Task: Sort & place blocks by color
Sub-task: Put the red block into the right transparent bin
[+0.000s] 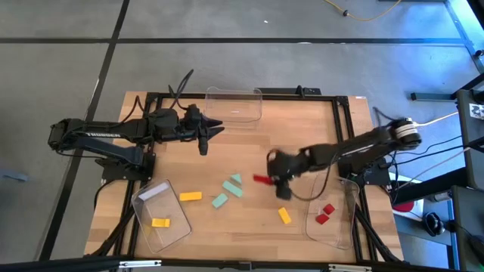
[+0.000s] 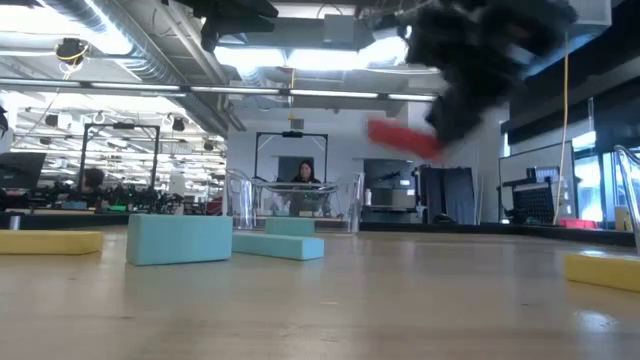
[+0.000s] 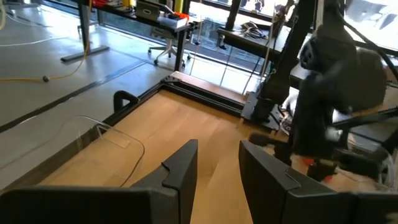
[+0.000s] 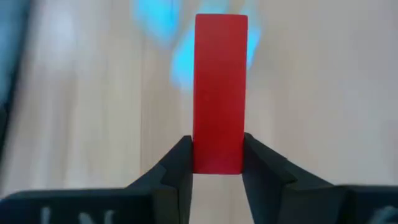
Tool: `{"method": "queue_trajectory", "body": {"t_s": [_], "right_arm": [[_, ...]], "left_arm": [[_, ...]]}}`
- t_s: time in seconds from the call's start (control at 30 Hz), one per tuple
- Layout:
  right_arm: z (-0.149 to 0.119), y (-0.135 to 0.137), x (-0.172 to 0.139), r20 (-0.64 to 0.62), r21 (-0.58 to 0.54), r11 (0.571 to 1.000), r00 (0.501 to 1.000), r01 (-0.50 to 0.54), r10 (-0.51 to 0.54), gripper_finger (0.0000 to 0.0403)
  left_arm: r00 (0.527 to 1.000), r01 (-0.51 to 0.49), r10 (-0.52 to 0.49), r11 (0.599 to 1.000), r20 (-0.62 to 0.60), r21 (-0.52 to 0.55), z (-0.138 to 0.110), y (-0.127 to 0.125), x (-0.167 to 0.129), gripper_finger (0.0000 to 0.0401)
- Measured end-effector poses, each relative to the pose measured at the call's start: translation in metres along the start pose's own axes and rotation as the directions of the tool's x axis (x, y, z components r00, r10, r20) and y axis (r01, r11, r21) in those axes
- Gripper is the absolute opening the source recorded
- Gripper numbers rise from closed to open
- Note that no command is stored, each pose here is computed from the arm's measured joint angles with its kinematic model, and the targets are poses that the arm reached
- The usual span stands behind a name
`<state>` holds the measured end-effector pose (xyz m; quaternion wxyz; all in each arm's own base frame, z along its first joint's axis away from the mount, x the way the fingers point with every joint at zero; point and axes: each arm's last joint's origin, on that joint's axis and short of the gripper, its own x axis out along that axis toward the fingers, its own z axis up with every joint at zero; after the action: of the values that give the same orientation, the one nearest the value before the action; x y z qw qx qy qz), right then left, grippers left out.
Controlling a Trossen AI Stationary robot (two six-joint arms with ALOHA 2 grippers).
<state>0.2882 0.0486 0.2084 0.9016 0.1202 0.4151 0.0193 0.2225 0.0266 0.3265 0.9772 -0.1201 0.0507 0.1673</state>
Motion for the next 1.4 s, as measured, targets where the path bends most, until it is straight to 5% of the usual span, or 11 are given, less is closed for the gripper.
{"method": "queue_trajectory", "body": {"t_s": [0.1,0.3,0.6,0.8,1.0,1.23,1.4], "right_arm": [[0.015,-0.016,-0.007,0.28,0.092,0.994,0.96,-0.054,0.027,0.0105],[0.042,-0.042,-0.021,0.654,0.122,0.98,0.756,-0.159,0.041,0.0105],[0.067,-0.051,-0.037,0.722,0.028,0.983,0.684,-0.181,0.105,0.0105],[0.087,-0.047,-0.05,0.776,0.006,0.982,0.62,-0.191,0.116,0.0105],[0.112,-0.042,-0.057,0.816,-0.016,0.982,0.565,-0.189,0.122,0.0105],[0.121,-0.043,-0.049,0.803,-0.015,0.987,0.586,-0.16,0.108,0.0105],[0.121,-0.043,-0.048,0.802,-0.025,0.989,0.588,-0.145,0.107,0.0105]], "left_arm": [[0.999,-0.037,0.037,0.999,0.02,-0.007,0.001,0.001,0.0,0.0109],[0.998,-0.036,0.037,0.999,0.049,-0.035,0.004,0.0,0.0,0.0117],[0.985,0.091,-0.061,0.978,0.16,-0.188,0.018,0.002,0.0,0.0206],[0.944,0.278,-0.255,0.956,0.207,-0.09,0.025,0.004,0.006,0.0261],[0.927,0.272,-0.273,0.961,0.258,0.038,0.022,0.003,0.026,0.0265],[0.872,0.381,-0.37,0.924,0.321,0.03,0.023,-0.001,0.036,0.0264],[0.875,0.375,-0.353,0.927,0.332,-0.003,0.024,-0.001,0.035,0.0262]]}}
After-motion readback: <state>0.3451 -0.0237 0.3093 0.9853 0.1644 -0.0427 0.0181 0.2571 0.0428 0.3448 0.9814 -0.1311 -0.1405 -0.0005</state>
